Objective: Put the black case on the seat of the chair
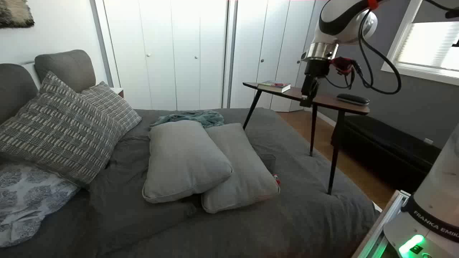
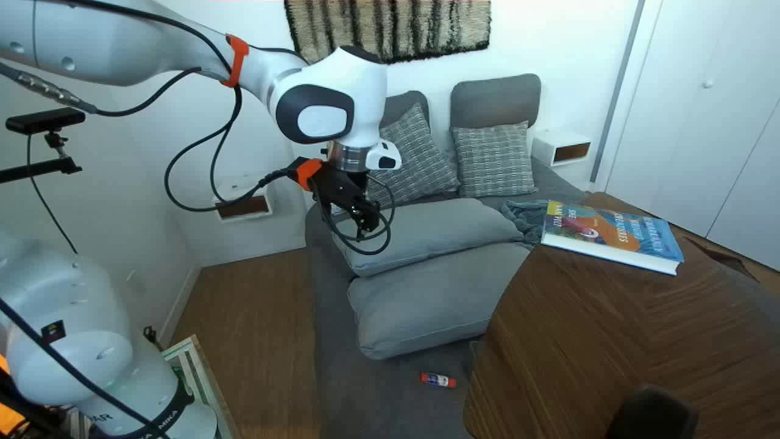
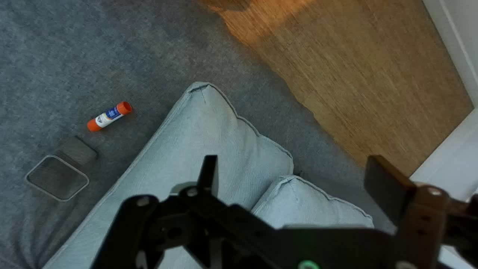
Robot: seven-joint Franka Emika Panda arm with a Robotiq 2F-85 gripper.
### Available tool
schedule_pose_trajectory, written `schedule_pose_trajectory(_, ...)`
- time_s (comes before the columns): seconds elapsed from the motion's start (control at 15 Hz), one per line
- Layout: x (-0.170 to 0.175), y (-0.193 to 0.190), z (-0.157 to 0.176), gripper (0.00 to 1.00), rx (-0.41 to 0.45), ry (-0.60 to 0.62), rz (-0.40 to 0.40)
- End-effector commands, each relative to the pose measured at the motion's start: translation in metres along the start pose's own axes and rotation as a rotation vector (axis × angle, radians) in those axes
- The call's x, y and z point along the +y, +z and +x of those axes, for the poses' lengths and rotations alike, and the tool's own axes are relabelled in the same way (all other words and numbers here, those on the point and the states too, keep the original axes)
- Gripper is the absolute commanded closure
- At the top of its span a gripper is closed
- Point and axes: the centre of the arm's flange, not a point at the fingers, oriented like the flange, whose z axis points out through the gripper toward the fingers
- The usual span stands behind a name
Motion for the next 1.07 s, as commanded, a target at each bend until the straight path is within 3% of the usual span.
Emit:
schedule_pose_trajectory(0.0, 0.000, 0.000, 0.000, 0.00, 0.000, 0.000, 0.000)
schedule_pose_trajectory(0.33, 0.000, 0.000, 0.000, 0.00, 0.000, 0.000, 0.000)
schedule_pose_trajectory(0.6, 0.024, -0.021, 0.003, 0.00, 0.135, 0.045, 0.006)
schedule_pose_trajectory(1.0, 0.102, -0.085, -0.017, 0.00, 0.366, 0.161, -0.161)
